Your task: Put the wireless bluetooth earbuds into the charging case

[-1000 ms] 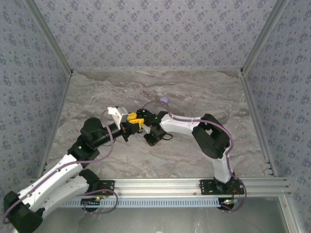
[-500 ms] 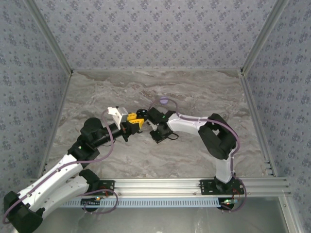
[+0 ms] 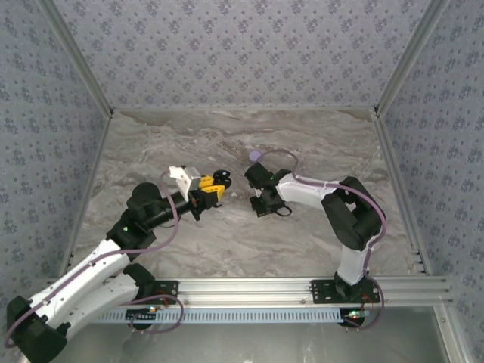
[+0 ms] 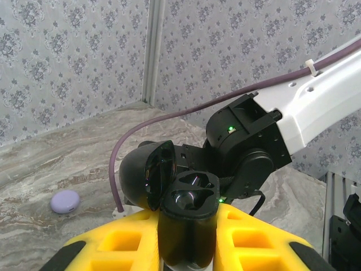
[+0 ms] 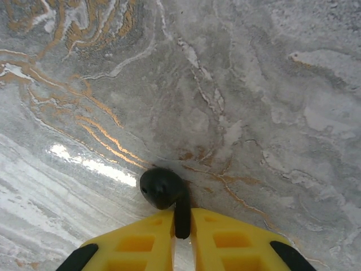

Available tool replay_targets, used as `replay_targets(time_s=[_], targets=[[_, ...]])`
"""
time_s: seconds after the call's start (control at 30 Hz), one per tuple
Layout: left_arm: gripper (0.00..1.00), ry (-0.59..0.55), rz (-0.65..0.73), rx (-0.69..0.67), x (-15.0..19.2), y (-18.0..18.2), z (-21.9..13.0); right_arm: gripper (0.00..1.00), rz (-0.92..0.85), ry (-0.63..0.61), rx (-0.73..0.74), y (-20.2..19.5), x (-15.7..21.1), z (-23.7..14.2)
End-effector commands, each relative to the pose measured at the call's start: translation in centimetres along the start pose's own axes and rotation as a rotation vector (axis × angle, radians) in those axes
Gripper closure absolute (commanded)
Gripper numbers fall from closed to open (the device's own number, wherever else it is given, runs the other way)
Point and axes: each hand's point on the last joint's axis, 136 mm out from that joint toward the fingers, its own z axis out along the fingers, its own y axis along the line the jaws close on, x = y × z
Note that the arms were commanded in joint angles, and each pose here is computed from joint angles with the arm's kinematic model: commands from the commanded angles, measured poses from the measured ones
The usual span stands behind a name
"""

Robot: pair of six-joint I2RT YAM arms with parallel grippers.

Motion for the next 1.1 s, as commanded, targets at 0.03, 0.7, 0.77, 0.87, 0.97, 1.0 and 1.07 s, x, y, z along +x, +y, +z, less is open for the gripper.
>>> replay_targets(time_s=[0.03, 0.7, 0.77, 0.87, 0.97, 1.0, 1.07], targets=[[0.78, -0.032, 0.002, 0.013, -1.1, -0.4, 0.1, 0.79, 0.008, 0.033, 0.021, -0.6, 1.2, 0.1], [0.78, -0.034, 0.008, 0.016, -1.5, -0.5, 0.2, 0.59, -0.016, -0.017, -0.052, 1.2, -3.0, -1.4], [0.78, -0.033, 0.009, 0.017, -1.5, -0.5, 0.1, 0.59, -0.015, 0.002, -0.048, 1.2, -2.8, -1.2], [0.78, -0.033, 0.009, 0.014, -1.5, -0.5, 0.1, 0.59, -0.009, 0.008, -0.025, 1.0, -3.0, -1.1], [0.78, -0.033, 0.011, 0.015, -1.5, -0.5, 0.1, 0.59, -0.017, 0.022, 0.011, 0.7, -2.8, -1.0], [0.78, -0.032, 0.010, 0.014, -1.4, -0.4, 0.2, 0.60, -0.021, 0.026, 0.018, 0.8, -2.8, -1.0], [0.78, -0.030, 0.011, 0.012, -1.4, -0.4, 0.2, 0.60, -0.029, 0.034, 0.026, 0.8, -2.7, -0.8]])
